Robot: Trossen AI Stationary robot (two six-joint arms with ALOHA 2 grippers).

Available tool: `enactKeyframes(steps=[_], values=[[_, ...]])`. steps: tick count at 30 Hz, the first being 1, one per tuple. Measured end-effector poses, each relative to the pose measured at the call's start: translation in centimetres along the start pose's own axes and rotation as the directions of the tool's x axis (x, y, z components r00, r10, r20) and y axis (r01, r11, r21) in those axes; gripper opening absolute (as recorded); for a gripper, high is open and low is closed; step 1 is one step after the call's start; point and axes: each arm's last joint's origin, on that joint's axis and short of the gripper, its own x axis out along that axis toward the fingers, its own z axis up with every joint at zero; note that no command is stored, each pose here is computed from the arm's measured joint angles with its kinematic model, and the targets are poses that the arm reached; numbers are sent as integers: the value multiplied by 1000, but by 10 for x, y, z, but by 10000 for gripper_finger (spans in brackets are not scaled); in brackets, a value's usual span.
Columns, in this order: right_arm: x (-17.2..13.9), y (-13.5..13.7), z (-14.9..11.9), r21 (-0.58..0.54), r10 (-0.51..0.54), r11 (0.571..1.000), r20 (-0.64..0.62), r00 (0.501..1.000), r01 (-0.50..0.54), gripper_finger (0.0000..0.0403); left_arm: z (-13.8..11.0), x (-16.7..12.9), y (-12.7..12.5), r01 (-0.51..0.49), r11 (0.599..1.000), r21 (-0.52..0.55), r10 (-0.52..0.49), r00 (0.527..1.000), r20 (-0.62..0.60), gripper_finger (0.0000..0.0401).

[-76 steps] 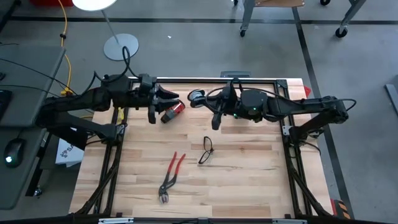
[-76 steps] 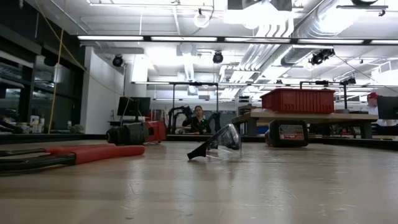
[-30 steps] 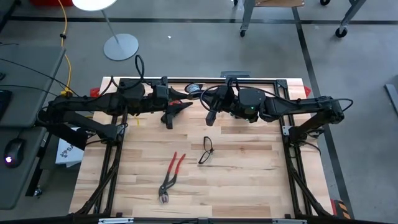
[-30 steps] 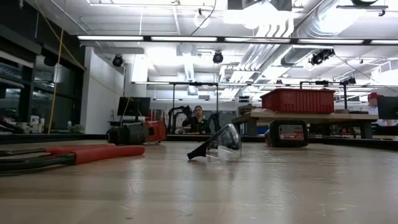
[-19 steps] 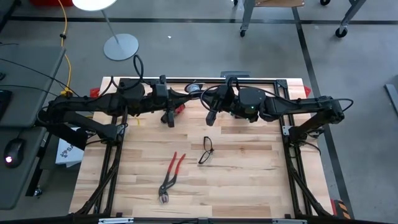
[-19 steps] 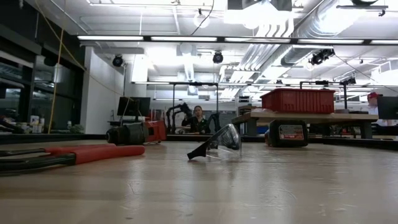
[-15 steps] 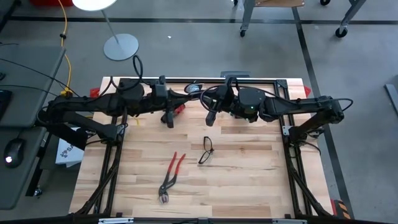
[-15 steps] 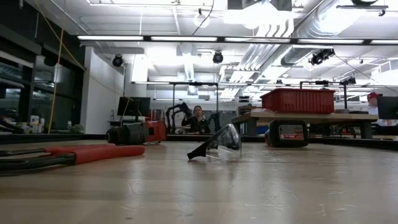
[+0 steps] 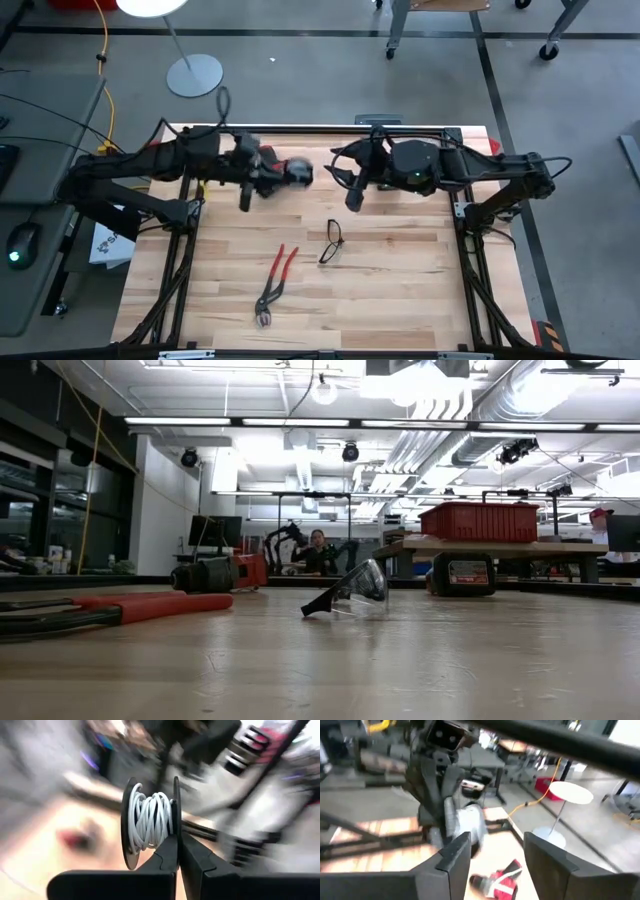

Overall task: Coil cords
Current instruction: Uncoil the white wire from the black spool

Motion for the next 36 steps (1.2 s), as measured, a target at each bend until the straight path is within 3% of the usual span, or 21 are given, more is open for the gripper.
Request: enactKeyframes(steps=[1, 3, 6, 10, 16, 18, 22, 24, 28, 30, 33, 36], values=[[-1, -1, 0, 4, 10, 1000, -21, 1000, -10, 171, -2, 1, 1, 60, 991, -118, -67, 996, -55, 1], [-3, -3, 0, 23, 36, 999, -46, 998, -35, 171, -8, 2, 4, 142, 932, -335, -208, 963, -170, 1], [-2, -4, -1, 73, 91, 994, -70, 993, -86, 171, -19, 6, 5, 142, 830, -540, -356, 880, -315, 1], [-2, -2, -4, 100, 173, 982, -100, 980, -163, 171, -26, 10, 1, 144, 718, -681, -527, 752, -397, 1], [-4, 0, -9, 157, 279, 954, -150, 949, -255, 171, -21, 17, -8, 133, 520, -844, -751, 541, -377, 0], [-4, 2, -10, 185, 320, 939, -157, 934, -291, 171, -21, 19, -10, 86, 477, -875, -779, 503, -375, 0], [-5, 3, -10, 214, 370, 918, -158, 915, -334, 171, -21, 21, -10, -41, 411, -911, -775, 511, -372, 0], [-5, 3, -10, 217, 382, 913, -157, 911, -345, 171, -16, 24, -12, -53, 375, -926, -753, 566, -337, 0], [-5, 4, -10, 261, 404, 897, -158, 901, -357, 171, 4, 28, -19, 65, 275, -959, -682, 716, -147, 0], [-7, 5, -9, 281, 446, 875, -149, 883, -395, 171, 13, 28, -18, 150, 242, -959, -641, 766, -42, 0], [-9, 5, -8, 293, 490, 851, -143, 860, -436, 171, 24, 26, -6, 247, 272, -930, -563, 825, 54, 0], [-9, 5, -7, 291, 493, 849, -135, 860, -441, 171, 40, 21, 6, 408, 364, -837, -455, 862, 223, 0]])
